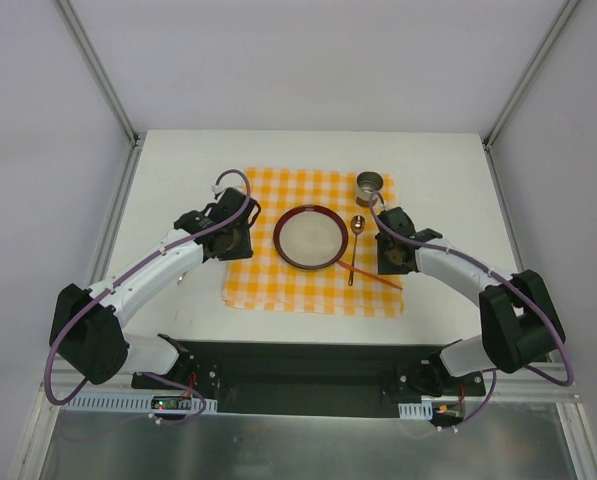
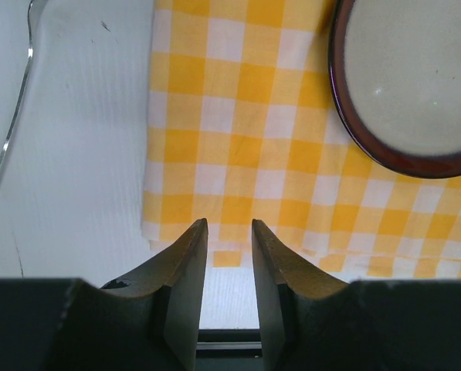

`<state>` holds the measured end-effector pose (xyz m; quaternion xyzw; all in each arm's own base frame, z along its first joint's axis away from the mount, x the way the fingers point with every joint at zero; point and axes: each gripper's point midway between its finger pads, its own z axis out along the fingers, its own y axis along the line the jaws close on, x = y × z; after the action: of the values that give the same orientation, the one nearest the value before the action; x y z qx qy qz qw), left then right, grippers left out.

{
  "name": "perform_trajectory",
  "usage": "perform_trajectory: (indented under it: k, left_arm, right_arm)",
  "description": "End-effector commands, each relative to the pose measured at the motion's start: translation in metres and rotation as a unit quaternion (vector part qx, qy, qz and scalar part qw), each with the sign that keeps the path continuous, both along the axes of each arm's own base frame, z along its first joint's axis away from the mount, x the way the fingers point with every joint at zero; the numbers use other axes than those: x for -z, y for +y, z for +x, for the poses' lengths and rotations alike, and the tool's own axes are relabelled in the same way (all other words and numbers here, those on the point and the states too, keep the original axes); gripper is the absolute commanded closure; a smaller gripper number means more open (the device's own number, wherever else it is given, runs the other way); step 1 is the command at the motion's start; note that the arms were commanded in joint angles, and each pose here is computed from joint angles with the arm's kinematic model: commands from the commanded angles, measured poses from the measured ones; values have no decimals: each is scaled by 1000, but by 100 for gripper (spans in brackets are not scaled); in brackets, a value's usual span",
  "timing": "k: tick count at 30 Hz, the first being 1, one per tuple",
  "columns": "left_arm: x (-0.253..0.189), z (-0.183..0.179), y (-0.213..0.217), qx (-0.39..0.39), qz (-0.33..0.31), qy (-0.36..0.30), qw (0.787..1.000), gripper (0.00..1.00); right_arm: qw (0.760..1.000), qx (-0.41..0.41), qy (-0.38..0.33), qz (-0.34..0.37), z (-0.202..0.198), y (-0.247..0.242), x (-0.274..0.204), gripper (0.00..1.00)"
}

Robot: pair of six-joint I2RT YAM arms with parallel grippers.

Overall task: Set the dinner table for one person
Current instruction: Pick up the knife with the napkin.

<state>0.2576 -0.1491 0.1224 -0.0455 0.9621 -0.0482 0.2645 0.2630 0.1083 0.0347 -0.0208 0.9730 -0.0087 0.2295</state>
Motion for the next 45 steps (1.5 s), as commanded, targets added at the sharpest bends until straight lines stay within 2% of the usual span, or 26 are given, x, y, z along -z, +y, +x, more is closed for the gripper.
perform_trajectory:
  k: [1,23,45]
  left_arm:
    - [2,-4,-2,2,4,9,1000,71]
    - [7,-1,0,-3,14,12,1000,71]
    - [14,2,2,-5,29,19,999,70]
  right_arm:
    - [999,-10,-33,-30,10,-2,-32,70]
    - [994,-106,12,-12,11,40,-11,66]
    - [990,-128,52,-7,-4,46,14,65]
